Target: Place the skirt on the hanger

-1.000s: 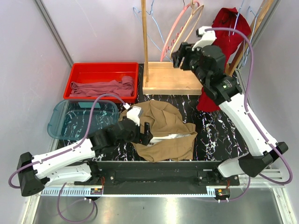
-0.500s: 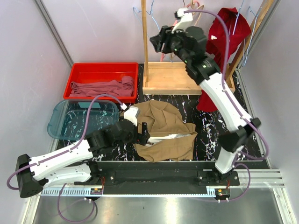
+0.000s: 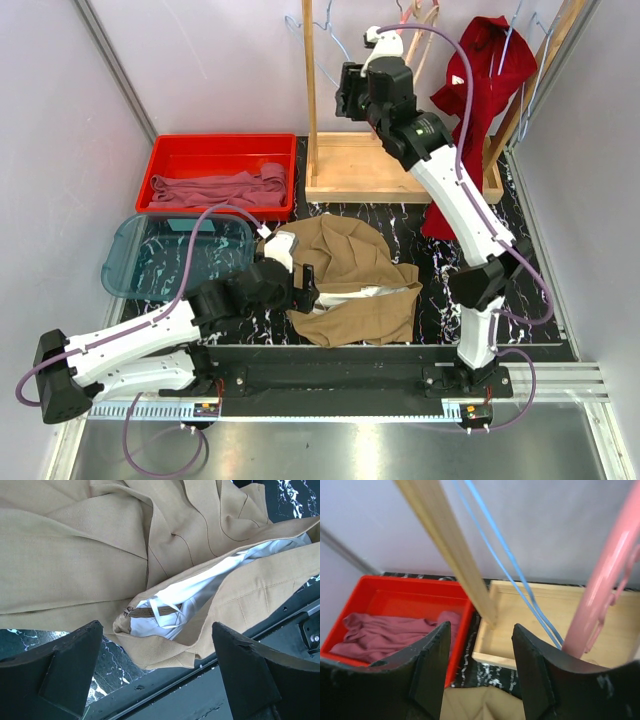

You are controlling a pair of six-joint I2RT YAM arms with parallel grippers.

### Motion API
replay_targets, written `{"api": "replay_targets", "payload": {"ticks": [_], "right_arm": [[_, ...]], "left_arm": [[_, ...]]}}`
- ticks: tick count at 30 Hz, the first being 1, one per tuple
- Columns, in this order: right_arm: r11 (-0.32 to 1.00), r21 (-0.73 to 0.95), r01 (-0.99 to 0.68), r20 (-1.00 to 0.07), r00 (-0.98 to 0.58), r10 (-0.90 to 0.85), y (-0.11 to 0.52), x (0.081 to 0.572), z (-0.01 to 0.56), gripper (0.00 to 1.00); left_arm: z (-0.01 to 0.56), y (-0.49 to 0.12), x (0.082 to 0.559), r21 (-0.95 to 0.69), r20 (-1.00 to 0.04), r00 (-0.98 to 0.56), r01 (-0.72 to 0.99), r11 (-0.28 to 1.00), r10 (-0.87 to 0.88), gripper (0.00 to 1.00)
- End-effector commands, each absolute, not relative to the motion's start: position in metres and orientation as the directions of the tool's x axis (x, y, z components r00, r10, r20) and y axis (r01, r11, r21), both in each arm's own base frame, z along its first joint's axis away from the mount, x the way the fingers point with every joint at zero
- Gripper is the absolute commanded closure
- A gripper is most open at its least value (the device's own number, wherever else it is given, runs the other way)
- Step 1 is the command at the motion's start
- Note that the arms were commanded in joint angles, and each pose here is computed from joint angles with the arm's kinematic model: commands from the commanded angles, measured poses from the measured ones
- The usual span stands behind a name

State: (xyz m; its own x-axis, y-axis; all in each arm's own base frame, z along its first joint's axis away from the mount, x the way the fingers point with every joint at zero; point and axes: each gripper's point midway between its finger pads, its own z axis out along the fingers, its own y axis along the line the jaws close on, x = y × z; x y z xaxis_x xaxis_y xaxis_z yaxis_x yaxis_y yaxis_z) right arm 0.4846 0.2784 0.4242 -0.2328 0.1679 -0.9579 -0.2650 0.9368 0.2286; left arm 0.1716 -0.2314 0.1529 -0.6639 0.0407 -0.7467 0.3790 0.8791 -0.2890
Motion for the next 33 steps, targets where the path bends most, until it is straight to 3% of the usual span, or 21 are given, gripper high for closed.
{"api": "replay_targets", "payload": {"ticks": [1, 8, 18, 26, 33], "right_arm": [[0.981, 0.186, -0.054, -0.976, -0.13, 0.177, 0.217, 0.464, 0.459, 0.37], [0.997, 0.082, -0.01, -0.987, -0.138, 0.079, 0.199, 0.461, 0.45, 0.31], [0.972, 0.053, -0.231, -0.995, -0.096, 0.031, 0.247, 0.482, 0.451, 0.22], [0.943, 0.091, -0.319, -0.996, -0.051, 0.079, 0.282, 0.512, 0.459, 0.21], [0.955, 0.086, -0.284, -0.996, -0.061, 0.071, 0.29, 0.534, 0.441, 0.26]], "left_arm": [[0.157, -0.232, 0.179, -0.284, -0.766, -0.643, 0.363, 0.888, 0.018, 0.06], [0.151, -0.235, 0.179, -0.279, -0.757, -0.653, 0.366, 0.888, 0.031, 0.06], [0.147, -0.236, 0.178, -0.277, -0.751, -0.659, 0.365, 0.889, 0.037, 0.06], [0.145, -0.233, 0.177, -0.282, -0.748, -0.663, 0.356, 0.891, 0.028, 0.06], [0.139, -0.231, 0.177, -0.276, -0.742, -0.67, 0.346, 0.897, 0.031, 0.06]]}}
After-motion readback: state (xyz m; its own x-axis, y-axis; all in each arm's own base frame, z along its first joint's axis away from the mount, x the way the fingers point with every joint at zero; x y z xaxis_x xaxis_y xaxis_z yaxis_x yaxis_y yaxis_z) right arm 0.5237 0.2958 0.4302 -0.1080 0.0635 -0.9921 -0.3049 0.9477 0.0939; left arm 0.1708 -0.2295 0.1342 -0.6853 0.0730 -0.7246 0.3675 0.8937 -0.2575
